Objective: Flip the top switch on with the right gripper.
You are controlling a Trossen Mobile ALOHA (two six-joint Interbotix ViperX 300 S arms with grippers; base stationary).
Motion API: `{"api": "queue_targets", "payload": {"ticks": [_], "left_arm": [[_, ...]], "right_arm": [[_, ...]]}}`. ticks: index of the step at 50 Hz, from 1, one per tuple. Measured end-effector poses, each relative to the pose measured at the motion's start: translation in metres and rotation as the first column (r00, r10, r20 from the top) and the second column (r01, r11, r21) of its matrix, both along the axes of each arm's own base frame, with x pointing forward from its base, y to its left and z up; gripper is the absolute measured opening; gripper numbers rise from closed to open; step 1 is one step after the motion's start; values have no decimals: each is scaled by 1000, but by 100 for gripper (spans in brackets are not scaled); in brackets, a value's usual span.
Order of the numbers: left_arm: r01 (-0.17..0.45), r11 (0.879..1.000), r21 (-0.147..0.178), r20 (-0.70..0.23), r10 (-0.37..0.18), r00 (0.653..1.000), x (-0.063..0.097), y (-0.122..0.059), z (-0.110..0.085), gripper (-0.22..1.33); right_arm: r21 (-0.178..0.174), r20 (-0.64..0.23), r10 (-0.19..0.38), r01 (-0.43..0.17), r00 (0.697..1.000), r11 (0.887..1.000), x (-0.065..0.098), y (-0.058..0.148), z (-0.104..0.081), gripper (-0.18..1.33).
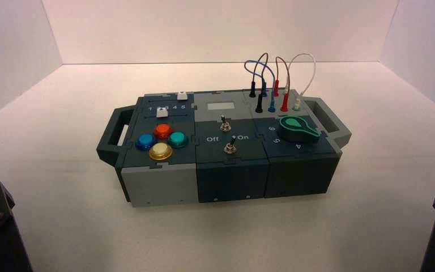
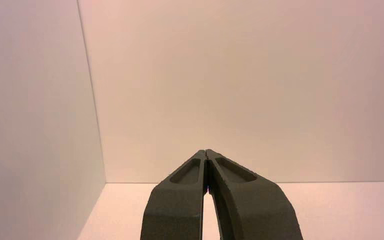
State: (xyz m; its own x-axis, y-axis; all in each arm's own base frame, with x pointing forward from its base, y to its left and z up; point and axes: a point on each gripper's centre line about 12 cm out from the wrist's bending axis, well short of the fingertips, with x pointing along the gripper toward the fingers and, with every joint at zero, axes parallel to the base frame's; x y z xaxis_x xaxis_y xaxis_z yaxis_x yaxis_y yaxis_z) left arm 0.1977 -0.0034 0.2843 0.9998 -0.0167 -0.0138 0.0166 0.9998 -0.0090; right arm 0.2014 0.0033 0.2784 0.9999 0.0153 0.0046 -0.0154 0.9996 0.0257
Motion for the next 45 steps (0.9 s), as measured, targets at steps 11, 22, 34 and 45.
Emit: {"api": "queue_targets", "payload": {"ticks": [11, 22, 34, 45], "left_arm": [[1, 1000, -1, -20, -1, 1000, 1, 0, -3, -17], [21, 1000, -2, -32, -21, 999, 1, -4, -4, -17], [96, 995, -9, -87, -96, 992, 2, -19, -6, -17], [159, 987, -38, -193, -164, 968, 0, -33, -2, -17]], "right_arm": [[2, 0, 12, -12, 1000, 1000, 0, 2, 0, -15], [2, -2, 28, -28, 1000, 1000, 0, 6, -1, -15], [13, -23, 30, -30, 999, 999, 0, 6, -3, -15], [14, -85, 86, -85, 993, 996, -1, 18, -7, -15]]}}
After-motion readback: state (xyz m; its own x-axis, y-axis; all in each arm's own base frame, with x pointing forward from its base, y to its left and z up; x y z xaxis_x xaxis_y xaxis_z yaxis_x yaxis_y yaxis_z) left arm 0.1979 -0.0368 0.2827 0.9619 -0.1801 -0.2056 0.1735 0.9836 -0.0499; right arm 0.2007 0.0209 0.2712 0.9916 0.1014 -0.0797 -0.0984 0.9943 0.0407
